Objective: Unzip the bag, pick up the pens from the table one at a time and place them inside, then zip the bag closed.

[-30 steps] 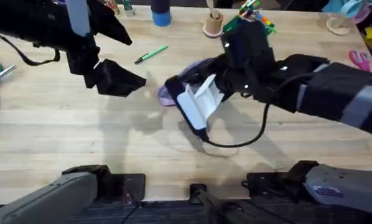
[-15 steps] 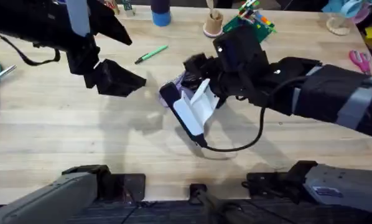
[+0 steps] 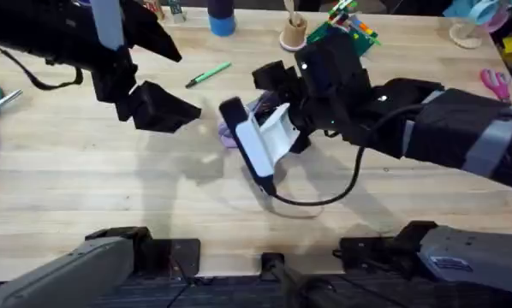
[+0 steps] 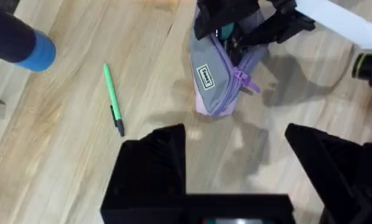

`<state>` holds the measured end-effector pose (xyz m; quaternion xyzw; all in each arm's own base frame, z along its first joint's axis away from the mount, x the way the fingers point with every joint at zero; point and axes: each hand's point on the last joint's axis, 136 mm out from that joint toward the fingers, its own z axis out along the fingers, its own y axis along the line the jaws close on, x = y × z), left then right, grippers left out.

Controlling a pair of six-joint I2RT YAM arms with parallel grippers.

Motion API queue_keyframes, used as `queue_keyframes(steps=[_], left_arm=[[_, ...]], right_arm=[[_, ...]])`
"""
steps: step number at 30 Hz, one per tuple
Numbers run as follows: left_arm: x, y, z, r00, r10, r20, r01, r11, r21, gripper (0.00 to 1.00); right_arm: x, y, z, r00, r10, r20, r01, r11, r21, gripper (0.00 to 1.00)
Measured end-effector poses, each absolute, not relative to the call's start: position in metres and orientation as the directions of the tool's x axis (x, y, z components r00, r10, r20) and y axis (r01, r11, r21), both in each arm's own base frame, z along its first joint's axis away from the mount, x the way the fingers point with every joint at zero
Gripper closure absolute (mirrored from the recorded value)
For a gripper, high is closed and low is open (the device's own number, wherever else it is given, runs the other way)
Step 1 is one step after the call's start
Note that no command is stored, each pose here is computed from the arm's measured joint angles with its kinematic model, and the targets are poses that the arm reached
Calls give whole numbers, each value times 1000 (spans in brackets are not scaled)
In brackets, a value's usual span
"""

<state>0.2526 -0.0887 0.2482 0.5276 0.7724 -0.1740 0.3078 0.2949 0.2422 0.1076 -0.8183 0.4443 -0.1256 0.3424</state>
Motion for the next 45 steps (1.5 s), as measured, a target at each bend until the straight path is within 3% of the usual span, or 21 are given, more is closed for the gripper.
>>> queue_keyframes(steps=[5,12,17,21,26,33,45], left_arm=[[253,-89,248,-253,708,-659,922,383,58,6],[271,-87,255,-256,684,-683,898,430,94,6],[282,-86,250,-326,647,-690,872,487,45,10],[290,-82,237,-391,637,-664,854,520,-4,9],[314,-75,225,-437,624,-647,819,574,0,10],[354,-66,218,-464,586,-664,762,647,39,10],[391,-64,200,-535,552,-640,725,689,-12,9]], right_arm=[[311,240,137,434,-866,-248,-683,-137,-718,6],[323,214,181,154,-836,-527,-717,272,-641,6],[324,194,215,-63,-664,-745,-668,583,-463,6],[321,173,229,-223,-491,-842,-597,752,-280,6],[303,155,221,-417,-330,-847,-517,852,-77,5],[270,141,190,-633,-268,-727,-447,893,60,6],[273,142,213,-622,-210,-754,-421,902,96,6]])
